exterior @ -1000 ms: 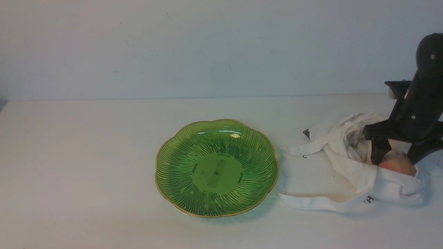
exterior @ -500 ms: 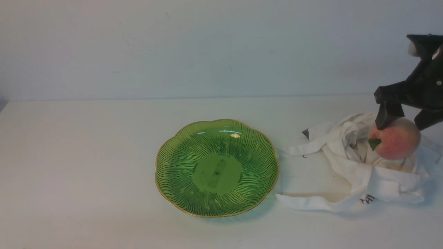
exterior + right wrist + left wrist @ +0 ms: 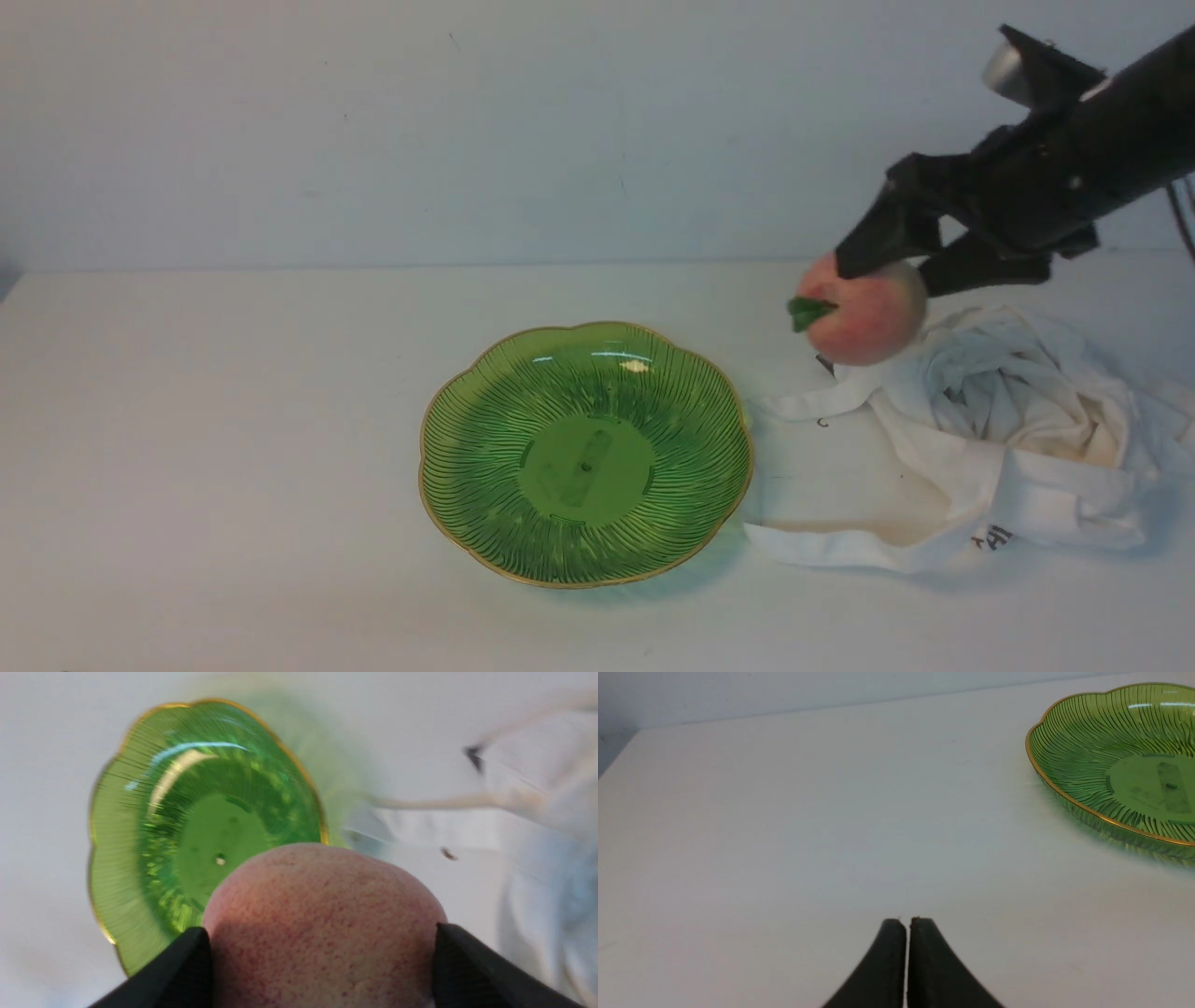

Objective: Take the fruit out of the cloth bag on the white table and place them on a plate.
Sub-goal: 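Place the peach onto the plate with the right gripper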

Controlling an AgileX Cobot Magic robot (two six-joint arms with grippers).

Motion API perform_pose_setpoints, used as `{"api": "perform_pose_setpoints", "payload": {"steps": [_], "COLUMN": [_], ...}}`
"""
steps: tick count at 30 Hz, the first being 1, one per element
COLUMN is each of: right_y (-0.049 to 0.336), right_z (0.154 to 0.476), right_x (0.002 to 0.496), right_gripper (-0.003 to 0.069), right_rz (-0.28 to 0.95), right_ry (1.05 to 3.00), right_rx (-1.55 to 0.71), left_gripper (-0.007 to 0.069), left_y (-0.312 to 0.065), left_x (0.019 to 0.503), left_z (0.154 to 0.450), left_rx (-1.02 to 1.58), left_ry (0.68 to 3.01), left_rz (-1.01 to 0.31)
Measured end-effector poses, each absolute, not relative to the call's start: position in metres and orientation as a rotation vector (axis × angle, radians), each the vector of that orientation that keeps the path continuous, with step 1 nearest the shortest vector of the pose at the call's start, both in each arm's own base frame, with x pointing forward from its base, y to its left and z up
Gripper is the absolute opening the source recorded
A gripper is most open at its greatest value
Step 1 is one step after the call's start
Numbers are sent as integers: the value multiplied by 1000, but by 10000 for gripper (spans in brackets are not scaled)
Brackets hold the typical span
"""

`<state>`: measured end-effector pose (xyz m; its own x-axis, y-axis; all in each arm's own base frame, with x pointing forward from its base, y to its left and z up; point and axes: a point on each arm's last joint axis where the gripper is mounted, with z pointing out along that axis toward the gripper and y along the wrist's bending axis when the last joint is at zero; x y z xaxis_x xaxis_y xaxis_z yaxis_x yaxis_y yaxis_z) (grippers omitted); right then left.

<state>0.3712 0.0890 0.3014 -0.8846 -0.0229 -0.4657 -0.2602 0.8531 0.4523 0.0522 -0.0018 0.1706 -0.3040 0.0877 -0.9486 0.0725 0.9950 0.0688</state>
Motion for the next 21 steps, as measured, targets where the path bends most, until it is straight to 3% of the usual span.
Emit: {"api": "perform_pose_setpoints", "payload": {"steps": [6, 11, 16, 21], "right_y": [154, 194, 211, 213], "right_z": [295, 254, 218, 202], "right_x": [367, 369, 372, 376], "right_gripper": [546, 546, 546, 546], "right_rz": [739, 720, 709, 701], "right_ry": [2476, 2536, 2609, 2640], "right_rx": [-403, -513, -555, -547], "left_gripper": [-8, -8, -8, -8], "left_y": [-2, -2, -2, -2], "left_x": [52, 52, 52, 52], "left_z": [171, 171, 171, 171], "left_rx": [116, 116, 116, 116], "left_ry": [1881, 1881, 1881, 1881], "left_rz": [15, 15, 15, 15]}}
